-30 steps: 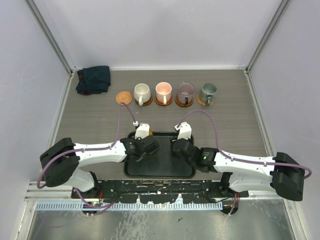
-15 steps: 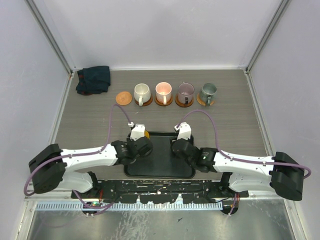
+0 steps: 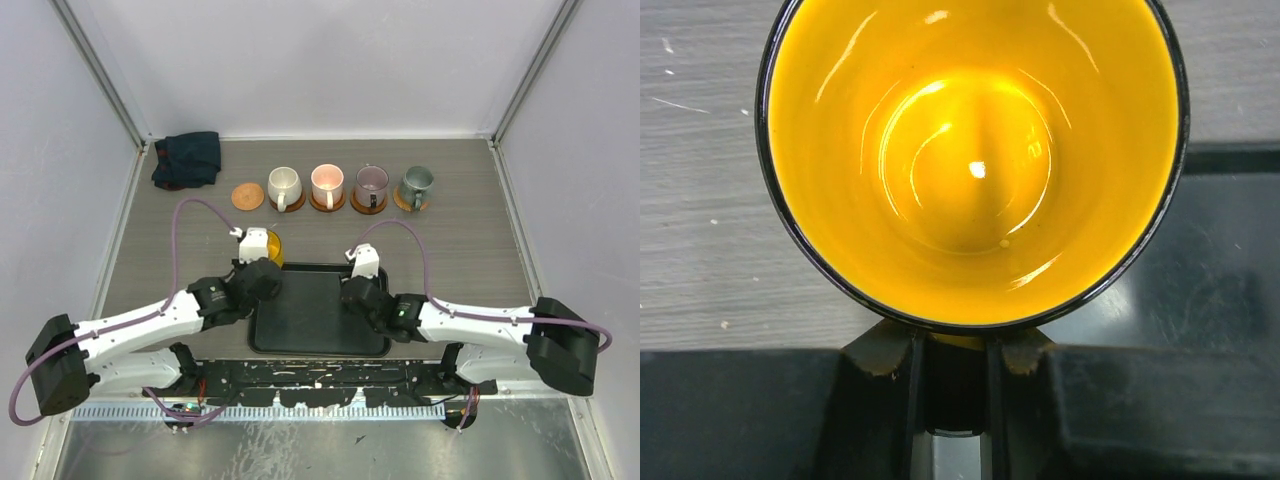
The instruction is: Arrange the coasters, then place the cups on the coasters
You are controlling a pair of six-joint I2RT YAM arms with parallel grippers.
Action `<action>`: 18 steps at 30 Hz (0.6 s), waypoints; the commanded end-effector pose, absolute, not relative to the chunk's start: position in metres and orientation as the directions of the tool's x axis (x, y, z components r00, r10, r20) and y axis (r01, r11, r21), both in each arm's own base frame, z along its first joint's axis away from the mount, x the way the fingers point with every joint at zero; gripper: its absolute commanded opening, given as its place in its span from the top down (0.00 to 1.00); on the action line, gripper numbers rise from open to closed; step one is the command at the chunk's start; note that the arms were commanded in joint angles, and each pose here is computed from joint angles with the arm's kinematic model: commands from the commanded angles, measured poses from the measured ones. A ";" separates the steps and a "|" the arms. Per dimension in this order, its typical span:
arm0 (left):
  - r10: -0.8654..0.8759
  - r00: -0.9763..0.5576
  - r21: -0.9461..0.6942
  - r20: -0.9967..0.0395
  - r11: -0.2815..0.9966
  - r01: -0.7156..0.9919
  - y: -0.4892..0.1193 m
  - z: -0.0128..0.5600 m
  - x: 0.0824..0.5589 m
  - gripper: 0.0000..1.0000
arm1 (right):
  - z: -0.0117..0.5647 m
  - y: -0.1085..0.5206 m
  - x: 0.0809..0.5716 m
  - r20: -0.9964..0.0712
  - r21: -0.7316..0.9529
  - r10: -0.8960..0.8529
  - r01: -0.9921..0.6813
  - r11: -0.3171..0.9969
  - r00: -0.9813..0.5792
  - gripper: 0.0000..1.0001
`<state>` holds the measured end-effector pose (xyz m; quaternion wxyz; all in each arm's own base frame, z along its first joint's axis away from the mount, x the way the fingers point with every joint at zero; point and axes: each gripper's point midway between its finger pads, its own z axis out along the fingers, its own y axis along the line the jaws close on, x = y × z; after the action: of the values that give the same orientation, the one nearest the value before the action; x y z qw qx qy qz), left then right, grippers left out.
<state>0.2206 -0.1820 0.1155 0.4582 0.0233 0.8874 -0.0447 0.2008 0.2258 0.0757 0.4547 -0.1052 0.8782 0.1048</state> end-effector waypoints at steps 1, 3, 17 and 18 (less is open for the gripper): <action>-0.101 -0.446 -0.115 -0.889 0.993 0.004 -0.173 0.155 0.261 1.00 | 0.100 0.239 0.232 -0.865 0.102 -0.043 -0.258 0.961 -0.500 0.56; -0.109 -0.433 -0.114 -0.895 0.993 -0.016 -0.163 0.158 0.273 1.00 | 0.102 0.242 0.244 -0.862 0.108 -0.043 -0.265 0.958 -0.505 0.58; -0.187 -0.432 -0.147 -0.882 0.981 -0.126 -0.092 0.168 0.369 1.00 | 0.114 0.290 0.344 -0.851 0.155 -0.063 -0.364 0.918 -0.521 0.84; -0.188 -0.427 -0.146 -0.885 0.981 -0.128 -0.089 0.172 0.375 1.00 | 0.107 0.295 0.348 -0.843 0.150 -0.076 -0.368 0.917 -0.533 0.88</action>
<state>0.3202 -0.0772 0.1111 0.4443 -0.0957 0.8904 0.0244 0.3270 0.2606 0.0941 0.4579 -0.0947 0.8759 0.1192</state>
